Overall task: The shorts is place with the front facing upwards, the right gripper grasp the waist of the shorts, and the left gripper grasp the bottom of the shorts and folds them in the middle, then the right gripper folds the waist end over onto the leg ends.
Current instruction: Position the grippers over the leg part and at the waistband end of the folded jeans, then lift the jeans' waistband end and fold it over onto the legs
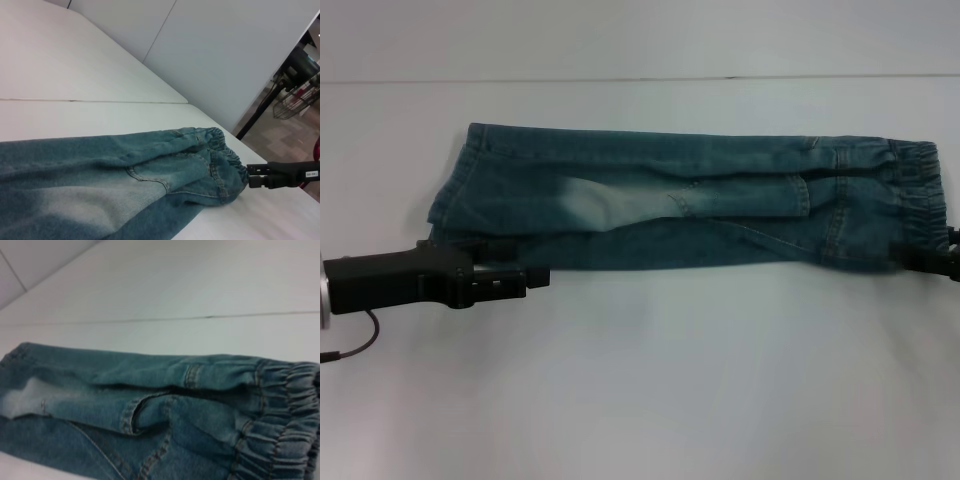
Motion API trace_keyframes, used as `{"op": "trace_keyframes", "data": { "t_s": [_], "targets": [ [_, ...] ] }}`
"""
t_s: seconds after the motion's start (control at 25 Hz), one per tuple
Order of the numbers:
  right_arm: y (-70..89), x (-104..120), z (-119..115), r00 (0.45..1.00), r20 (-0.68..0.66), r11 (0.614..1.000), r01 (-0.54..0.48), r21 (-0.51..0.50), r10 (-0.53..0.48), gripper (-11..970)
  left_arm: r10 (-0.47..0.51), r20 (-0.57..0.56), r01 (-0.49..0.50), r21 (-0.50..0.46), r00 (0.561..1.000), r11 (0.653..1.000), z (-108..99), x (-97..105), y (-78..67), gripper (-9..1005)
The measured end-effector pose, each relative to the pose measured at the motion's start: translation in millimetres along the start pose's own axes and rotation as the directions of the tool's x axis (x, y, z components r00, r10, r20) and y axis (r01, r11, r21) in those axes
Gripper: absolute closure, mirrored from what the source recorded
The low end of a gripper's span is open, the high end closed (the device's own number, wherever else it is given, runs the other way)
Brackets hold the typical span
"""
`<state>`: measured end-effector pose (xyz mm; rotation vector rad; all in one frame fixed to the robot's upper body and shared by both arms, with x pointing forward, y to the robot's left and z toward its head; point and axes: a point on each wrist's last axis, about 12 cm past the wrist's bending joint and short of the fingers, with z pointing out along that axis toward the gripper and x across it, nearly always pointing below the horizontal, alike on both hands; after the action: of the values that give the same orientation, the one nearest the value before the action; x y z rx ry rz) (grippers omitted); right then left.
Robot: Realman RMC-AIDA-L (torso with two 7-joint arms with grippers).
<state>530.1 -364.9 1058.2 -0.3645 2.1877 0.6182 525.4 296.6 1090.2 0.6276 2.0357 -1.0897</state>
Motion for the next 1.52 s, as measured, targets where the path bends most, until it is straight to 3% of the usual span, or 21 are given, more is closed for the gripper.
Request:
{"op": "trace_keyframes", "data": {
  "t_s": [0.36,0.6,0.68,1.0,1.36,1.52],
  "targets": [
    [-3.7,2.9,5.3,0.999,-0.032,1.000,-0.012,0.010,0.012,39,-0.002,0.000,0.002,0.003,1.000,1.000,0.5,-0.1,-0.4,169],
    [-2.8,2.3,5.7,0.999,-0.038,1.000,0.012,-0.003,-0.012,271,0.011,-0.005,-0.011,0.013,1.000,1.000,4.4,-2.6,-1.6,169],
    [-3.2,2.5,5.7,0.999,-0.038,1.000,0.019,0.000,-0.019,523,0.013,-0.006,-0.013,0.014,1.000,1.000,5.5,-2.4,-1.9,169],
    [-5.1,4.8,2.4,0.999,-0.023,0.999,0.034,0.009,-0.034,698,0.040,-0.005,-0.039,0.043,0.999,0.998,16.4,-8.7,-6.3,168],
    [-6.0,4.9,-0.5,0.999,-0.007,0.999,0.037,0.014,-0.037,901,0.129,-0.011,-0.128,0.046,0.992,0.991,70.7,-34.5,-12.8,168],
    [-4.6,3.7,-1.1,0.999,-0.003,0.999,0.041,0.003,-0.041,899,0.188,-0.058,-0.187,0.027,0.980,0.982,97.1,-41.4,-12.5,168]
  ]
}}
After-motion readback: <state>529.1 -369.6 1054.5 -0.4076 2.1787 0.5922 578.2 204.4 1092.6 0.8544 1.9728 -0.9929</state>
